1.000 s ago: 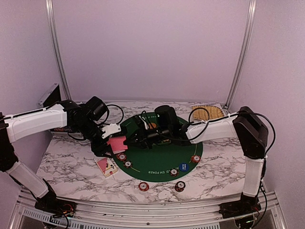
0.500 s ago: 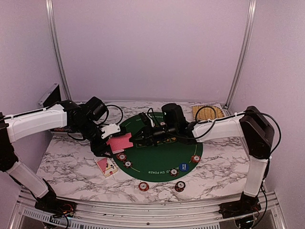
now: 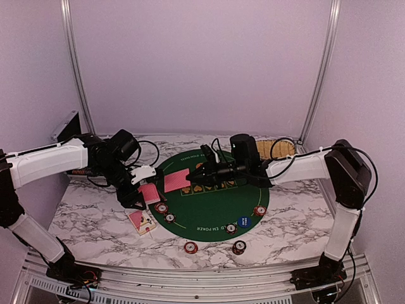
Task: Distribute texas hold em gaming equipment
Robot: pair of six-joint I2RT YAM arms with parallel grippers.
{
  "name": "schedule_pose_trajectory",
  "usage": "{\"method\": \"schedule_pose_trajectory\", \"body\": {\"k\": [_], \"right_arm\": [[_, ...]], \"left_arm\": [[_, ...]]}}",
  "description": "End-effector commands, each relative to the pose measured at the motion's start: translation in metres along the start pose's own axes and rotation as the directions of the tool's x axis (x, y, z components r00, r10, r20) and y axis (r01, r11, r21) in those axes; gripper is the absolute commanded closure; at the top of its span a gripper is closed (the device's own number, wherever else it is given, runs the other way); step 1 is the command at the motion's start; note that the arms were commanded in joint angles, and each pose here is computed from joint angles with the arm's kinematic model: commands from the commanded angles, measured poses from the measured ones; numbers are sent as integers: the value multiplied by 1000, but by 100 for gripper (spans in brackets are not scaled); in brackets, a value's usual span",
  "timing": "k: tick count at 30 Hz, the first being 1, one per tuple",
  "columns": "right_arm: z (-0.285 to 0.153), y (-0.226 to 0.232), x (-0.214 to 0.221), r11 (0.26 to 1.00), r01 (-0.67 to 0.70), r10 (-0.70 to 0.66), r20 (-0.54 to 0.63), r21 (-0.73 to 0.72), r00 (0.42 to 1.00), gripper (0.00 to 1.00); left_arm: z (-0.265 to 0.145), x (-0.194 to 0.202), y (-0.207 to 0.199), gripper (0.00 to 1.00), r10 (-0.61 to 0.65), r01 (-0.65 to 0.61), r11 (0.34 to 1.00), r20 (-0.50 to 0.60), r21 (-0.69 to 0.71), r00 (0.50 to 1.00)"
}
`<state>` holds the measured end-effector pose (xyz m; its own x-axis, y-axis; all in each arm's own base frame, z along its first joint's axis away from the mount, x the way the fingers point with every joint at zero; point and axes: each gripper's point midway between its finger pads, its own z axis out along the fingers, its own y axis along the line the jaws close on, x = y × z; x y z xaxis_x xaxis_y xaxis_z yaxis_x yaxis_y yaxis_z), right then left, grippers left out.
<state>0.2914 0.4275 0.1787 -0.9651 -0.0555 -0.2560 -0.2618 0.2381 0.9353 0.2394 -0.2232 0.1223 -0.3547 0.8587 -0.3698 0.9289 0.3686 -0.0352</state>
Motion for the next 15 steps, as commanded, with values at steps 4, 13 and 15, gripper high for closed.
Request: {"method": "schedule_pose_trajectory", "body": {"k": [4,13,15], "right_arm": [[-8,2,-20,1000,18,-17,35,-22,999,100],[30,-33,-54,1000,-19,19,40,0,999,100],[40,-41,-61,1000,-26,26,43,1,999,100]], "left_arm": [[-10,9,-3,97,-6,6,1000,-4,4,1000],[-17,7,-5,97,-18,18,1000,9,11,1000],[-17,8,-6,97,-20,20,1000,10,13,1000]]}}
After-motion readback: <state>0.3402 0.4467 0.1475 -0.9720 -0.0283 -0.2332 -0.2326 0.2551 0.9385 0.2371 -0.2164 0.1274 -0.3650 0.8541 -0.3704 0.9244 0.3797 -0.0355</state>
